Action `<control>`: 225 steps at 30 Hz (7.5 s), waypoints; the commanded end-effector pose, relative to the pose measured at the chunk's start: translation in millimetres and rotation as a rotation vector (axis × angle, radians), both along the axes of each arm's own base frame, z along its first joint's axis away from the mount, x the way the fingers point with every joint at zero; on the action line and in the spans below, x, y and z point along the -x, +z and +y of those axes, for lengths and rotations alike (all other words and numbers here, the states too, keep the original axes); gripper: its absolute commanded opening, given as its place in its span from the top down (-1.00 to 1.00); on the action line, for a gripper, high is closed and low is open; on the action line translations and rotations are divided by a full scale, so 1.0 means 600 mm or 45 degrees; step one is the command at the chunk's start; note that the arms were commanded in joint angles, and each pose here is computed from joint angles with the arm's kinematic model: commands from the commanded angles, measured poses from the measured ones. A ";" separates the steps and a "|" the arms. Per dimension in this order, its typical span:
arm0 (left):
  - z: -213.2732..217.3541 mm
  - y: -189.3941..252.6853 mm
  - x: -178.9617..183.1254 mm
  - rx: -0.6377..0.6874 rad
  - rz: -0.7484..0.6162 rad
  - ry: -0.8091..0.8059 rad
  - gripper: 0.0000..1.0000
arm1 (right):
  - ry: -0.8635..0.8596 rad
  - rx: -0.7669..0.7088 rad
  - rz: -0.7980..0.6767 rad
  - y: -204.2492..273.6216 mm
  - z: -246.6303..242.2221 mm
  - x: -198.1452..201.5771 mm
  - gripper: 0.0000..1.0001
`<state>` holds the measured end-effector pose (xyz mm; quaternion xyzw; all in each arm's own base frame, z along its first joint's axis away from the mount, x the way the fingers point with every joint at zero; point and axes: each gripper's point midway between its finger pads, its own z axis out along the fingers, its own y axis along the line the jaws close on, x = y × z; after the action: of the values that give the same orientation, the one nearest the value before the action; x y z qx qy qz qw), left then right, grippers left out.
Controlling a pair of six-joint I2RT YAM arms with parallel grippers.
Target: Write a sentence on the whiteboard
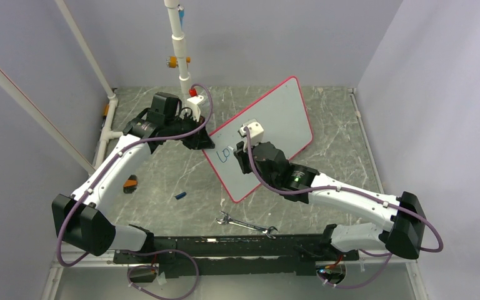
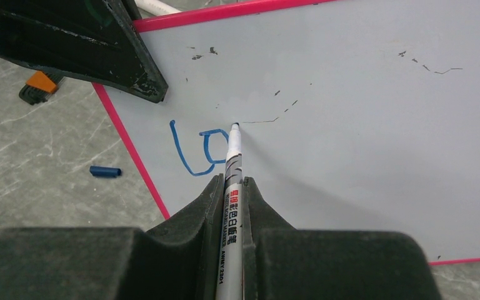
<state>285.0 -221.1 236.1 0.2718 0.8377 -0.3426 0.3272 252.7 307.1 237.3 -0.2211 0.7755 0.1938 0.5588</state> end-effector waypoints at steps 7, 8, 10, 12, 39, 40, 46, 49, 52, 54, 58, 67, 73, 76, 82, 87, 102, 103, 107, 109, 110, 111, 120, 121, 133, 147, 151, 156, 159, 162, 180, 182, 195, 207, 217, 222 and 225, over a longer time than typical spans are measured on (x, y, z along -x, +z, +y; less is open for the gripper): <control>0.072 -0.062 -0.040 -0.334 -0.049 0.178 1.00 | -0.019 -0.039 0.032 -0.016 -0.005 0.001 1.00; 0.072 -0.064 -0.039 -0.337 -0.046 0.176 1.00 | -0.020 -0.025 0.045 -0.027 -0.008 0.004 1.00; 0.072 -0.063 -0.040 -0.335 -0.047 0.177 1.00 | -0.025 -0.014 0.066 -0.041 -0.014 0.008 1.00; 0.072 -0.063 -0.040 -0.334 -0.047 0.178 1.00 | -0.033 -0.011 0.079 -0.049 -0.020 0.010 1.00; 0.071 -0.062 -0.039 -0.335 -0.049 0.173 1.00 | -0.100 -0.075 -0.042 0.048 -0.013 -0.041 1.00; 0.071 -0.062 -0.038 -0.337 -0.049 0.172 1.00 | -0.100 -0.079 -0.045 0.051 -0.014 -0.041 1.00; 0.072 -0.061 -0.038 -0.336 -0.052 0.177 1.00 | -0.111 -0.111 -0.060 0.072 -0.034 -0.029 1.00; 0.072 -0.059 -0.038 -0.335 -0.055 0.178 1.00 | -0.125 -0.117 -0.062 0.074 -0.047 -0.024 1.00; 0.072 -0.058 -0.038 -0.334 -0.058 0.178 1.00 | -0.138 -0.108 -0.055 0.064 -0.058 -0.021 1.00; 0.072 -0.058 -0.038 -0.333 -0.059 0.178 1.00 | -0.143 -0.104 -0.042 0.054 -0.060 -0.021 1.00; 0.071 -0.059 -0.038 -0.333 -0.059 0.178 1.00 | -0.136 -0.110 -0.020 0.042 -0.056 -0.022 1.00; 0.071 -0.061 -0.038 -0.339 -0.055 0.174 1.00 | -0.118 -0.112 0.003 0.026 -0.044 -0.027 1.00; 0.071 -0.061 -0.038 -0.340 -0.056 0.176 1.00 | -0.099 -0.118 0.025 0.020 -0.037 -0.026 1.00; 0.071 -0.062 -0.038 -0.341 -0.056 0.174 1.00 | -0.093 -0.121 0.037 0.014 -0.035 -0.024 1.00; 0.071 -0.062 -0.038 -0.342 -0.055 0.174 1.00 | -0.091 -0.115 0.054 0.002 -0.033 -0.022 1.00; 0.070 -0.064 -0.038 -0.344 -0.051 0.172 1.00 | -0.084 -0.114 0.065 -0.003 -0.029 -0.023 1.00; 0.071 -0.065 -0.038 -0.348 -0.049 0.171 1.00 | -0.153 -0.086 0.059 0.001 -0.046 -0.037 1.00; 0.071 -0.065 -0.038 -0.347 -0.049 0.172 1.00 | -0.155 -0.086 0.057 0.003 -0.046 -0.038 1.00; 0.072 -0.065 -0.037 -0.349 -0.052 0.172 1.00 | -0.163 -0.086 0.051 0.011 -0.046 -0.041 1.00; 0.072 -0.064 -0.038 -0.348 -0.052 0.171 1.00 | -0.166 -0.085 0.049 0.013 -0.046 -0.042 1.00; 0.071 -0.064 -0.037 -0.348 -0.051 0.170 1.00 | -0.165 -0.088 0.045 0.016 -0.045 -0.043 1.00; 0.071 -0.065 -0.037 -0.349 -0.049 0.170 1.00 | -0.164 -0.090 0.044 0.017 -0.044 -0.044 1.00; 0.071 -0.064 -0.037 -0.347 -0.053 0.170 1.00 | -0.169 -0.093 0.027 0.032 -0.042 -0.049 1.00; 0.071 -0.063 -0.037 -0.348 -0.052 0.170 1.00 | -0.173 -0.093 0.025 0.034 -0.043 -0.050 1.00; 0.071 -0.063 -0.038 -0.348 -0.053 0.170 1.00 | -0.116 -0.102 0.020 0.041 -0.028 -0.047 1.00; 0.073 -0.063 -0.038 -0.353 -0.053 0.176 1.00 | -0.065 -0.085 0.066 0.012 -0.028 -0.030 1.00; 0.073 -0.063 -0.038 -0.353 -0.055 0.175 1.00 | -0.044 -0.091 0.082 0.005 -0.027 -0.023 1.00; 0.074 -0.064 -0.038 -0.356 -0.054 0.178 1.00 | -0.046 -0.078 0.102 -0.008 -0.030 -0.020 1.00; 0.074 -0.065 -0.038 -0.357 -0.051 0.177 1.00 | -0.044 -0.070 0.112 -0.016 -0.032 -0.017 1.00; 0.073 -0.065 -0.038 -0.357 -0.050 0.176 1.00 | -0.058 -0.059 0.121 -0.024 -0.038 -0.016 1.00; 0.074 -0.064 -0.038 -0.359 -0.054 0.178 1.00 | -0.203 -0.054 0.028 0.035 -0.072 -0.055 1.00; 0.076 -0.064 -0.038 -0.363 -0.057 0.182 1.00 | -0.207 -0.051 0.006 0.064 -0.078 -0.055 1.00; 0.075 -0.065 -0.039 -0.363 -0.051 0.183 1.00 | -0.236 -0.161 -0.083 0.151 -0.145 -0.032 1.00; 0.074 -0.065 -0.038 -0.361 -0.050 0.179 1.00 | -0.250 -0.188 -0.041 0.116 -0.189 -0.045 1.00; 0.073 -0.063 -0.037 -0.357 -0.051 0.176 1.00 | -0.230 -0.157 -0.014 0.074 -0.196 -0.045 1.00; 0.072 -0.061 -0.037 -0.352 -0.054 0.175 1.00 | -0.219 -0.149 -0.021 0.068 -0.194 -0.047 1.00; 0.071 -0.062 -0.037 -0.350 -0.051 0.174 1.00 | -0.204 -0.149 -0.034 0.068 -0.192 -0.047 1.00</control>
<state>285.2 -222.0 234.5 0.2653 0.8430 -0.3380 0.3236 278.2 187.9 257.1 -0.1250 0.7985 0.1711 0.5635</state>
